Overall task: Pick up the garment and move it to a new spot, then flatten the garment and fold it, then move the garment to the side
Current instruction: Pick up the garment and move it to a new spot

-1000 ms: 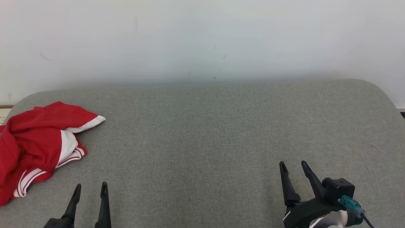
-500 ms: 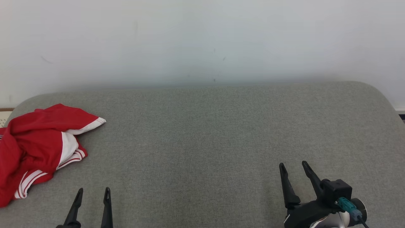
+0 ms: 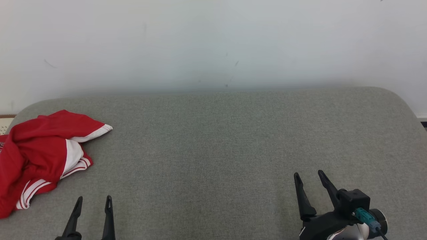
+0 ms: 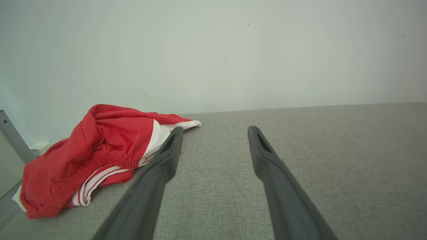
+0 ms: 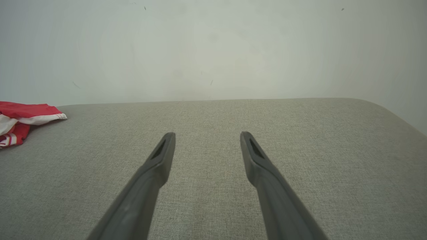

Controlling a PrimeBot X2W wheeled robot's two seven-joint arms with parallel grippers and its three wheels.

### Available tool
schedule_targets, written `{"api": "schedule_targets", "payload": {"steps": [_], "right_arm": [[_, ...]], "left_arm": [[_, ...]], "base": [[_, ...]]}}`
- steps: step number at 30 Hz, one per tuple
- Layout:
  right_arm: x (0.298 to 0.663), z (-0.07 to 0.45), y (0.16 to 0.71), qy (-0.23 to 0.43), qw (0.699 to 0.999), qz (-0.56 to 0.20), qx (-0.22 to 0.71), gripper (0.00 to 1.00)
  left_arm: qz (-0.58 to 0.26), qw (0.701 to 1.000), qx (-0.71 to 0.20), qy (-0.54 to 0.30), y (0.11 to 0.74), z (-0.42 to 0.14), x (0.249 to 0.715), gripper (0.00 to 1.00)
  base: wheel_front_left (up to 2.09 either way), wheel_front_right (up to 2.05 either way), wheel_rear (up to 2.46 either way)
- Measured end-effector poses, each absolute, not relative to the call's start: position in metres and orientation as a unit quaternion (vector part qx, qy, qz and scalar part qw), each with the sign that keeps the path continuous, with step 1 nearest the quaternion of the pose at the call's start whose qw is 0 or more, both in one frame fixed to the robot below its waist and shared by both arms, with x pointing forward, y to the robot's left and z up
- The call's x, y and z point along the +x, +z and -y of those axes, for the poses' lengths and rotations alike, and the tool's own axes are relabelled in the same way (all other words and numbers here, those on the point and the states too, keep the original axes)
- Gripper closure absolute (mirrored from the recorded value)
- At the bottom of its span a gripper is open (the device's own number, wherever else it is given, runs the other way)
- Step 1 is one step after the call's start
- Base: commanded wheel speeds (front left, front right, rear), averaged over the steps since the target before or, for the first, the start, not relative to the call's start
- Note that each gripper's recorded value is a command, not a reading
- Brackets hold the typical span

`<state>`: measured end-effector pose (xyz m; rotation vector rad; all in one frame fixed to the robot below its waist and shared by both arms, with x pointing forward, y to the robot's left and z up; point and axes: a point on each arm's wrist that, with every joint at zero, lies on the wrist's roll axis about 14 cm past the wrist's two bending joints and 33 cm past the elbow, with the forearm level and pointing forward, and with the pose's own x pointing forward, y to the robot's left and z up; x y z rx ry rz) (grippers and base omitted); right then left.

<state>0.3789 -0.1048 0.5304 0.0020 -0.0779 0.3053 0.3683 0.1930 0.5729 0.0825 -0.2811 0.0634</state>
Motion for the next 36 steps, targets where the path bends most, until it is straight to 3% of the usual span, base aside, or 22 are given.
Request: {"api": "schedule_targets", "payload": {"steps": [36], "right_arm": [[0.378,0.112,0.527,0.138,0.99,0.02,0.012,0.0]], "left_arm": [[0.124,0.991,0.028,0.041,0.567,-0.199,0.37,0.0]], "base": [[0.0,0.0,0.0]]}}
